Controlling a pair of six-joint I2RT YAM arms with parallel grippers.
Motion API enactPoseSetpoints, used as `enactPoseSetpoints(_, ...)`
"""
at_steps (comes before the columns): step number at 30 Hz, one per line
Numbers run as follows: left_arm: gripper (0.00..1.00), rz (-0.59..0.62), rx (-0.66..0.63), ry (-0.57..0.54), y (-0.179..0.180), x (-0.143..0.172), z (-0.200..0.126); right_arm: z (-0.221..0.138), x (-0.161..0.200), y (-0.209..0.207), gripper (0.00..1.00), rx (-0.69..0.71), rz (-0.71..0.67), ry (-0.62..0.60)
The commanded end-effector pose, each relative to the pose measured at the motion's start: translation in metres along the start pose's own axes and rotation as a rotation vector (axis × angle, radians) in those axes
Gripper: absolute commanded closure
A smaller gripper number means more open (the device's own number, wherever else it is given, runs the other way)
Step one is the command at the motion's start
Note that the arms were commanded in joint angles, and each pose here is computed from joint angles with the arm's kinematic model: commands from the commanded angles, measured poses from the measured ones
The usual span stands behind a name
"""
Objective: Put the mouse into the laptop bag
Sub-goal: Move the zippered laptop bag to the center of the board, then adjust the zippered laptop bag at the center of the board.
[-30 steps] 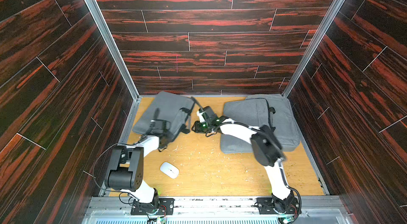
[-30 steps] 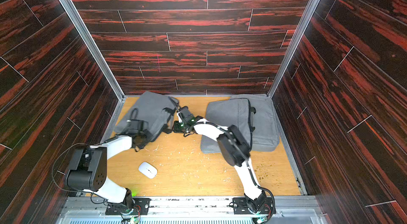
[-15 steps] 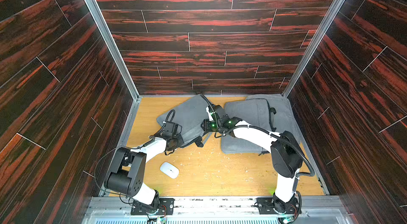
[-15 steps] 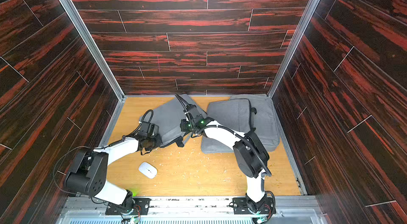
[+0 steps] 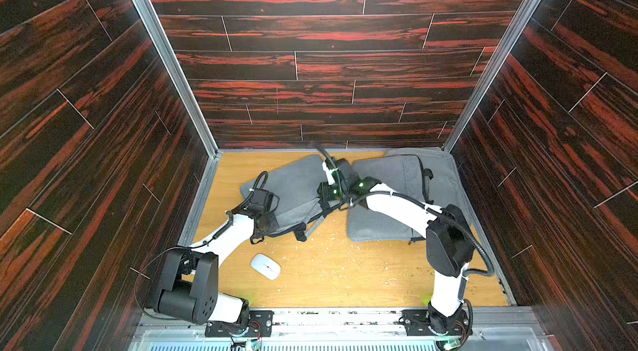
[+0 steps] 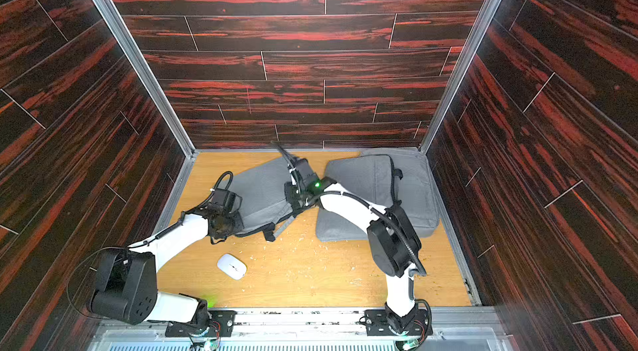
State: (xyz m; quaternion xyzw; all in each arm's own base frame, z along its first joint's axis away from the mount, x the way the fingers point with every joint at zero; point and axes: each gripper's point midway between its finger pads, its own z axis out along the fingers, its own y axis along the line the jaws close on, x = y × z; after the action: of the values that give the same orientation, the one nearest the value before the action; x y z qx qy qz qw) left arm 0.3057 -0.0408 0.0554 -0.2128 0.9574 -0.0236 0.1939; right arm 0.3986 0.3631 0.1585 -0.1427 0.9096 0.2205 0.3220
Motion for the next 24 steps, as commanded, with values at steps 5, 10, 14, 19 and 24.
enactPoseSetpoints(5, 0.24, -0.177, -0.090, -0.068, 0.049, -0.016, -0.021, 0.024, 0.003, -0.039, 0.58, 0.085, 0.003, 0.078)
enactPoseSetpoints(10, 0.22, -0.191, -0.014, -0.028, 0.042, 0.000, -0.021, 0.041, -0.007, -0.081, 0.57, 0.147, 0.055, 0.100)
enactPoseSetpoints(14, 0.20, -0.226, 0.090, 0.003, 0.031, 0.022, -0.011, 0.062, -0.010, -0.125, 0.56, 0.170, 0.148, 0.142)
enactPoseSetpoints(19, 0.19, -0.232, 0.150, -0.002, 0.022, 0.030, -0.005, 0.089, -0.004, -0.145, 0.57, 0.164, 0.171, 0.198)
enactPoseSetpoints(24, 0.18, -0.231, 0.145, 0.004, 0.016, 0.022, 0.005, 0.109, 0.016, -0.138, 0.57, 0.095, 0.211, 0.255)
